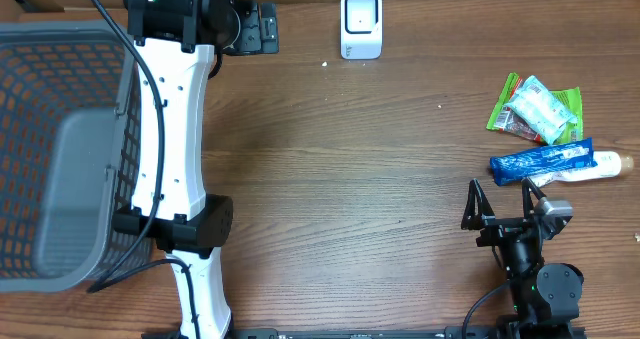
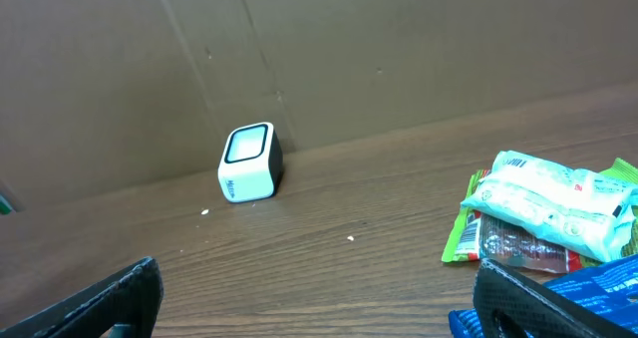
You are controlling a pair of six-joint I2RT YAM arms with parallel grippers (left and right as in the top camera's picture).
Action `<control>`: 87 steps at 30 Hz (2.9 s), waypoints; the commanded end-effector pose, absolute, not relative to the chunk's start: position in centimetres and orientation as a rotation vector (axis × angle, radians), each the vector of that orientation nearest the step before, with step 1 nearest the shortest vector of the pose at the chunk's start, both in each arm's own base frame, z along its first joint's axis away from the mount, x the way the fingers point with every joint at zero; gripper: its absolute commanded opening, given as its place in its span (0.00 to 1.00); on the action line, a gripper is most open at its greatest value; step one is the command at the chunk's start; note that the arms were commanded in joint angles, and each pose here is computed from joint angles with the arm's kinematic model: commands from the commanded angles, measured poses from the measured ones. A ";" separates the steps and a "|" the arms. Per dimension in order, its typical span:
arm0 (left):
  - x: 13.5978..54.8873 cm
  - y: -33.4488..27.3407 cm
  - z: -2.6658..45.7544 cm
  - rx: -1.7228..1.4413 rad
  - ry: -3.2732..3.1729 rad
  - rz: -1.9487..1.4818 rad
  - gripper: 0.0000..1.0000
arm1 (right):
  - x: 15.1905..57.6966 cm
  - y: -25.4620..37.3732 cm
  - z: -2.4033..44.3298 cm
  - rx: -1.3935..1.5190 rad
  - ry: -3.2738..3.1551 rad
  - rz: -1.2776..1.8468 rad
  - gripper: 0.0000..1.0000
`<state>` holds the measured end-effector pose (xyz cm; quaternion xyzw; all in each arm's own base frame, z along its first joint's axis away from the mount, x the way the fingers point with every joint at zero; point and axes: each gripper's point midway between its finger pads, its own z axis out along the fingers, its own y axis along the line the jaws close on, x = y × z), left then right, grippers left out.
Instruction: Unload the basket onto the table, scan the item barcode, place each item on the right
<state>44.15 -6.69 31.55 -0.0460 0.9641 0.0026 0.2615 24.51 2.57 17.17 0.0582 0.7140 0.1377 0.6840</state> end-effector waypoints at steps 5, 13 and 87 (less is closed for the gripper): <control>44.4 -6.1 31.3 -0.140 2.612 0.023 1.00 | 24.5 2.9 17.1 0.118 1.596 0.321 1.00; 43.7 -6.4 30.4 -0.125 2.656 0.035 1.00 | 24.5 2.9 17.1 0.118 1.596 0.321 1.00; 24.6 0.9 15.7 0.180 1.639 0.206 1.00 | 24.5 2.9 17.1 0.118 1.596 0.321 1.00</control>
